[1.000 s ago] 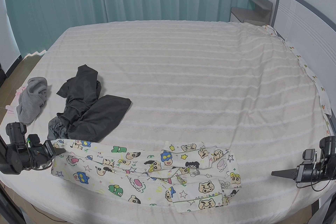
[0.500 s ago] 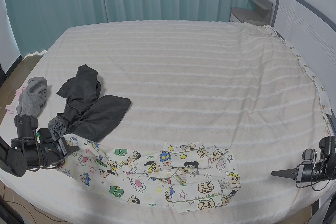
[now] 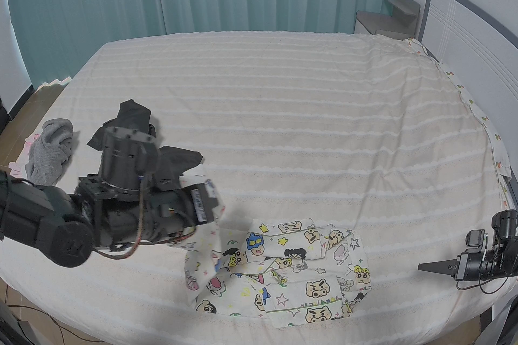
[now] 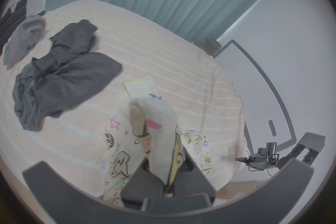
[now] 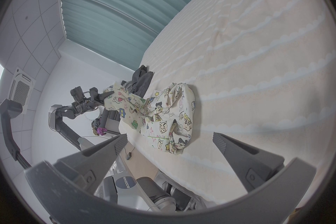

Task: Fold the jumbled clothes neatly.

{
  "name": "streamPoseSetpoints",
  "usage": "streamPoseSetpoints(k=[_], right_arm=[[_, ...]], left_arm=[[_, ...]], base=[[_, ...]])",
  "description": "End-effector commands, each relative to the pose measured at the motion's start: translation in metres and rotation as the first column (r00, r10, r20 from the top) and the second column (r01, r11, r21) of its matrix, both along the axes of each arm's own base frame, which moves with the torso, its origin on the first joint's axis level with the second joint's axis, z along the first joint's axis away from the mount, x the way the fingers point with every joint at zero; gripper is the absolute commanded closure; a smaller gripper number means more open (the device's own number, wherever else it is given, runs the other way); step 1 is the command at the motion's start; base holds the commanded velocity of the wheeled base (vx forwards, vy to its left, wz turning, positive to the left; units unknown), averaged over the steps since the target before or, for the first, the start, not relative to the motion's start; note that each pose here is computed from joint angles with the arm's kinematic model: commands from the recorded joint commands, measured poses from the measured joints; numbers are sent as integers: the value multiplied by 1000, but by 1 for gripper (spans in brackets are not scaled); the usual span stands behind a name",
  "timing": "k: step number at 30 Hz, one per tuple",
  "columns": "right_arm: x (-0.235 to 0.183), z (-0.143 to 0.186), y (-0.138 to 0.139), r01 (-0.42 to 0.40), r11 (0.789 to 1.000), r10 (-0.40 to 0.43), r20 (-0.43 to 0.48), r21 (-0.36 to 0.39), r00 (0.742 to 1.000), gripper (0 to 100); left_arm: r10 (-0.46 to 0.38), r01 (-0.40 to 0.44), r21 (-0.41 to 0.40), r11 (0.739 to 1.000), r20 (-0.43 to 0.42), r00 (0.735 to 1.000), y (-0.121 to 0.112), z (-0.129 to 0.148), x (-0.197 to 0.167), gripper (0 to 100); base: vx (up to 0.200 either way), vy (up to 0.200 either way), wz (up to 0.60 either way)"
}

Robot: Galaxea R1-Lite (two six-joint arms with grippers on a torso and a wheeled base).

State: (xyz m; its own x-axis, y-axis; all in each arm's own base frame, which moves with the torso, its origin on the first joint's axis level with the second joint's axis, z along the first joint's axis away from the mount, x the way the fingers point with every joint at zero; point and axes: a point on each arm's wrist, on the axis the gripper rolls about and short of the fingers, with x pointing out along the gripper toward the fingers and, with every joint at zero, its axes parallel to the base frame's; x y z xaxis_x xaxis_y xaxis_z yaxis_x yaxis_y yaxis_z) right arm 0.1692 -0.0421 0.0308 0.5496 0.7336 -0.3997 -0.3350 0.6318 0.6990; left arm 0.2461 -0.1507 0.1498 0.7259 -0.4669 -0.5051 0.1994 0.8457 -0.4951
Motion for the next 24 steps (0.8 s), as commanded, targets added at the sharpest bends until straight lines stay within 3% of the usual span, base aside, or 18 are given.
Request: streamPoseSetpoints(k=[1, 5, 9, 13, 24], right_arm=[[0, -1, 0, -1, 1000, 1, -4, 1, 1000, 0], [1, -2, 0, -2, 1000, 2, -6, 2, 1000, 0], [1, -2, 0, -2, 1000, 2, -6, 2, 1000, 0], [1, -2, 0, -3, 1000, 3, -7, 2, 1000, 0], [1, -2, 1, -8, 1000, 8, -7, 2, 1000, 0]], left_arm=[[-99, 100, 59, 993, -15, 995, -76, -16, 2, 100], [-120, 119, 72, 990, 5, 993, -112, -29, 4, 100], [-134, 136, -30, 990, 53, 990, -135, -28, 2, 100], [-150, 162, -103, 981, 118, 982, -145, -24, -1, 100], [-158, 178, -134, 975, 147, 976, -150, -22, 0, 100]], base=[[0, 0, 0], [0, 0, 0], [0, 0, 0], [0, 0, 0], [0, 0, 0]])
